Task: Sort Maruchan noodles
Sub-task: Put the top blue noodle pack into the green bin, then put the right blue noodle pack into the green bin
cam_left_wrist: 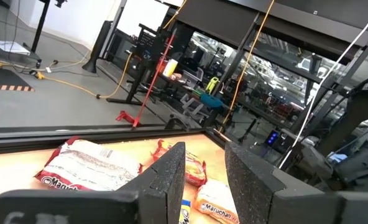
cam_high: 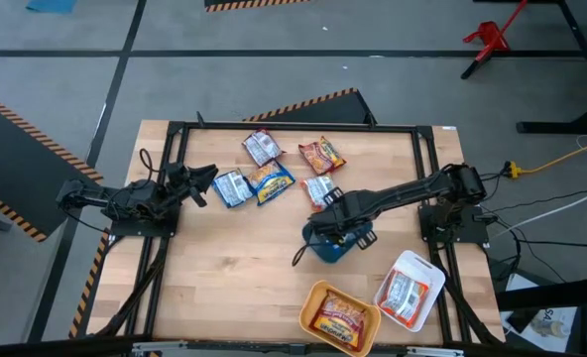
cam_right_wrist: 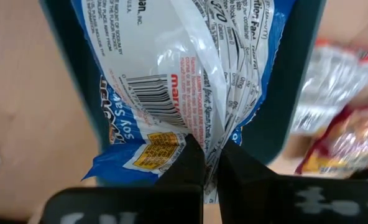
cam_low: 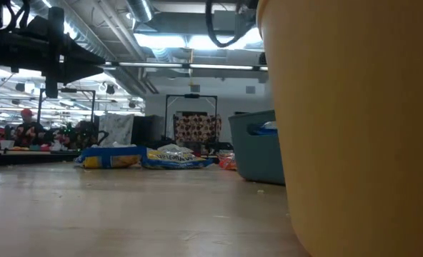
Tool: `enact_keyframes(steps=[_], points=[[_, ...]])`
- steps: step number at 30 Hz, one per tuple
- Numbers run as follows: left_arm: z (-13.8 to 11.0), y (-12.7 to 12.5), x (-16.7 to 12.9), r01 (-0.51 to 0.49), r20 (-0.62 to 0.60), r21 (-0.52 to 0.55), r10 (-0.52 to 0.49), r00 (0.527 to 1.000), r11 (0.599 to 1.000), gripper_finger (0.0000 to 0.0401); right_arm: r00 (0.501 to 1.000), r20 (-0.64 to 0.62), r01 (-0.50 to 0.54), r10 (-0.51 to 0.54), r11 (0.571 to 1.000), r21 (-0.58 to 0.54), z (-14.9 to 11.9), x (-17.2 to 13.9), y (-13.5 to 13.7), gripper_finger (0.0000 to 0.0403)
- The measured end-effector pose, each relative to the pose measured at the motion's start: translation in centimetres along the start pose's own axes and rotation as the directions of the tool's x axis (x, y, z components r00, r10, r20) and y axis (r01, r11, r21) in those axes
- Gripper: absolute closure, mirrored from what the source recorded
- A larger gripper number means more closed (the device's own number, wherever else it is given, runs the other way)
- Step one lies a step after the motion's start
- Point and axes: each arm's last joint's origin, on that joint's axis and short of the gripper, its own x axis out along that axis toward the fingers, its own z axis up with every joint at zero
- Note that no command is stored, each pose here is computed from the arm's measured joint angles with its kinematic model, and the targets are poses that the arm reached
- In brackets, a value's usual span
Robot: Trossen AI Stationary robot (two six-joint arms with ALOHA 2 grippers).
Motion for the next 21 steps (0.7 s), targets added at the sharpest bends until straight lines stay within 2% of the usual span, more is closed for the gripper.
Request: enact_keyframes(steps=[4, 10, 21], points=[[0.0, 0.0, 0.0, -0.001, -0.002, 0.003, 0.001, 1.000, 1.000, 0.0293, 0.999, 0.049, 0.012, -0.011, 1.000, -0.025, 0.4, 0.3, -0.1, 0.0394], [0.0, 0.0, 0.0, -0.001, -0.003, 0.004, 0.001, 1.000, 1.000, 0.0293, 0.994, 0.066, -0.079, 0.082, 0.995, -0.056, 0.4, 1.1, 0.4, 0.0358], [0.0, 0.1, 0.0, -0.024, 0.007, 0.004, 0.024, 1.000, 1.000, 0.0293, 0.991, 0.055, -0.121, 0.121, 0.993, 0.004, 0.2, 0.4, 0.4, 0.0229]])
